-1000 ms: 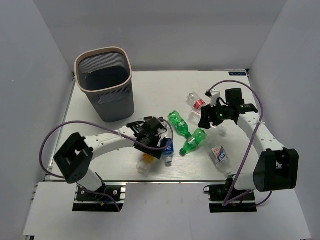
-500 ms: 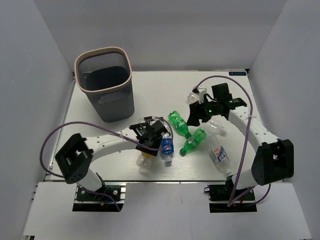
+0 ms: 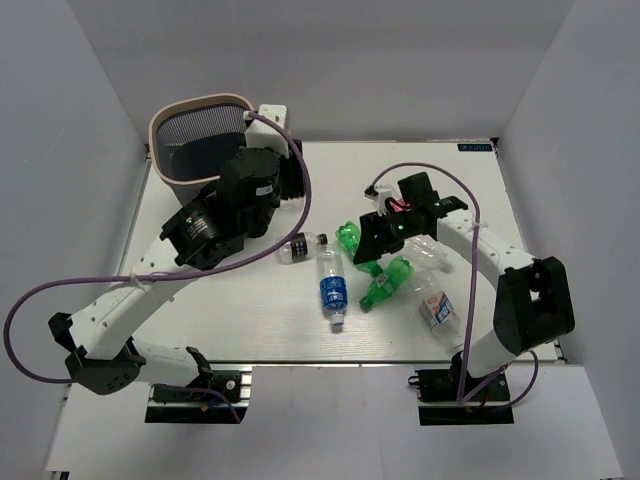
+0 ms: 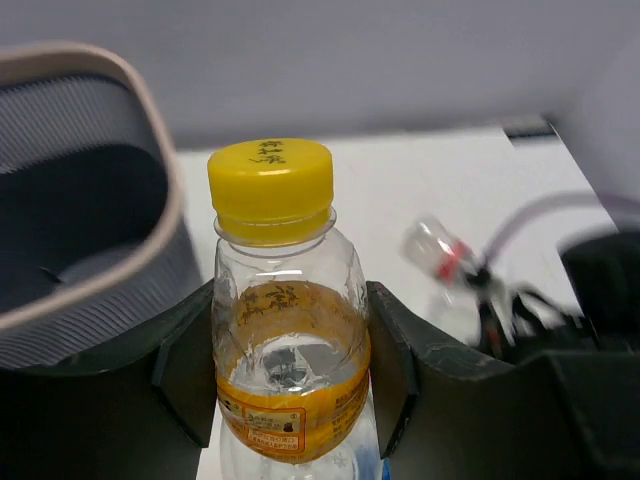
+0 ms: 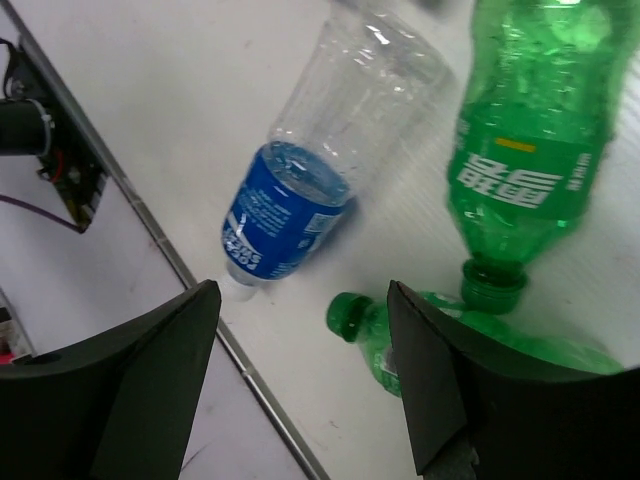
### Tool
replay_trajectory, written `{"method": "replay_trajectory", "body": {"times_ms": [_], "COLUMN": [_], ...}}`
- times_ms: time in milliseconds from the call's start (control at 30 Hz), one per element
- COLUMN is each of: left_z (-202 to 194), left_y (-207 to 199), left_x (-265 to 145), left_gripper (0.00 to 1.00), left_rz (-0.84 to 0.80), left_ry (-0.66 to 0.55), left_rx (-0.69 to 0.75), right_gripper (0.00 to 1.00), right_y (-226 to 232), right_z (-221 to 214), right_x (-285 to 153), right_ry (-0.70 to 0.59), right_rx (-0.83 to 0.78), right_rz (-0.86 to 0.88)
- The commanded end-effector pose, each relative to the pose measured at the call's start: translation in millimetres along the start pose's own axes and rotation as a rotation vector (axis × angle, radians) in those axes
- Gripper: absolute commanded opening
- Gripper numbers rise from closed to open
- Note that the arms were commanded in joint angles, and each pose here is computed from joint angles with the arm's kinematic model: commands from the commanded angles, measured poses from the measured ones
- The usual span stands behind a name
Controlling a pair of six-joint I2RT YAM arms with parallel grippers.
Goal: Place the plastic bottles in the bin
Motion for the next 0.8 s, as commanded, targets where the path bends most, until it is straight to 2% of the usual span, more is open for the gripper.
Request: {"method": "replay_trajectory", "body": {"times_ms": [0,33,67,167,233,300,367,500,633,767], "left_z": [25.8,29.5,39.8,54.5,51.3,54.7,47.0,25.6,0.6,-2.8], "left_y": [41.7,52.2,59.4,85.5,99.2,119.0,126.7,145.8,174.2,184.2], "left_x": [8.3,9.0,10.6,12.1,22.8,25.4,37.6,71.8,97.4,101.2], "left_gripper": [0.25,0.25,0.27,0.27,0.29,0.37,0.37,0.55,0.85,0.98], "left_rz": [0.328,0.429,0.491,0.650,0.718,0.811,0.845,0.875,0.893,0.844], "left_ry": [-0.142,-0.161,-0.218,-0.276,-0.262,-0.257,-0.210,-0.108,0.001,0.028], "left_rx": [0.030,0.023,0.014,-0.011,-0.016,-0.036,-0.003,0.013,-0.006,-0.019], "right_gripper": [0.73,0.73,0.73,0.73,0.73,0.75,0.78,0.82,0.86,0.87], "right_y": [20.1,21.6,23.8,30.0,29.1,29.2,31.8,30.8,26.6,25.8], "right_z": [2.9,1.5,-1.6,-3.8,-5.4,-5.3,-6.5,-5.3,-3.0,-1.3], "right_x": [5.0,8.2,10.9,16.0,21.0,26.8,32.1,42.5,54.7,72.3], "right_ry": [0.009,0.015,0.027,0.041,0.049,0.052,0.055,0.034,0.029,0.030], "right_rx": [0.012,0.014,0.010,-0.002,0.009,0.020,0.026,0.033,0.052,0.058], "right_rz": [0.089,0.097,0.103,0.116,0.098,0.082,0.064,-0.008,-0.048,-0.102]}}
Point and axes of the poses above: each gripper's point midway between its finger pads, its own x axis out along the fingers, its own y axis along the line the jaws close on, z = x × y, the point moved 8 cm from there along -x, back along the fingers, and after that the axes turned 14 degrees about x, right-handed, at the moved point
